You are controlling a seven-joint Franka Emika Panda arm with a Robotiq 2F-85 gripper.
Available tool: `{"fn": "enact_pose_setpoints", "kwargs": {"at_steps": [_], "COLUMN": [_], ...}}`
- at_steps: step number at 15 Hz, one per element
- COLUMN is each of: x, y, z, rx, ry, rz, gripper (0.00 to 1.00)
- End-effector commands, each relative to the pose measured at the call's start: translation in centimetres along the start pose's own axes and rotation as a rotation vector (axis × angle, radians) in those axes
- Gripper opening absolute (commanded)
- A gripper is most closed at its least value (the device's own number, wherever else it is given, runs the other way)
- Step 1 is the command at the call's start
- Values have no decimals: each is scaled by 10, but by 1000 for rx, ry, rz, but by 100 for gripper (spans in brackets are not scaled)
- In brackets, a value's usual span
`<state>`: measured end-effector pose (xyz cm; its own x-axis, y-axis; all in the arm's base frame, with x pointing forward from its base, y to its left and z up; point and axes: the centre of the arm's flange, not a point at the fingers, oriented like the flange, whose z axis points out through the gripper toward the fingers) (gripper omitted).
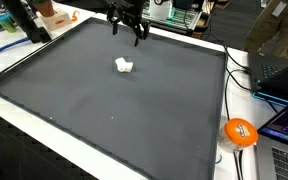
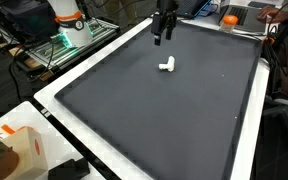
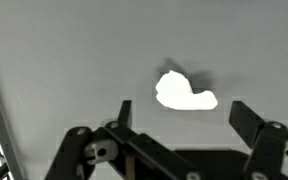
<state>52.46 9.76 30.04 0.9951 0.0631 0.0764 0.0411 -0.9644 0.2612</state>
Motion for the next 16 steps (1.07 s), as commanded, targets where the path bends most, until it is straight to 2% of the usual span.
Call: {"fn": "enact_pose_setpoints", "kwargs": {"at_steps": [1,4,7,13,16], "x": [-15,-16,-5,28,41], "y": [-38,-71,-87,-83,-77], "z": [6,17,32,60,71], "rx": [-12,-11,-57,-100,-115], "ry": [-25,6,16,3,-10], "rz": [11,14,48,118,139], "gripper": [100,100,100,97,91]}}
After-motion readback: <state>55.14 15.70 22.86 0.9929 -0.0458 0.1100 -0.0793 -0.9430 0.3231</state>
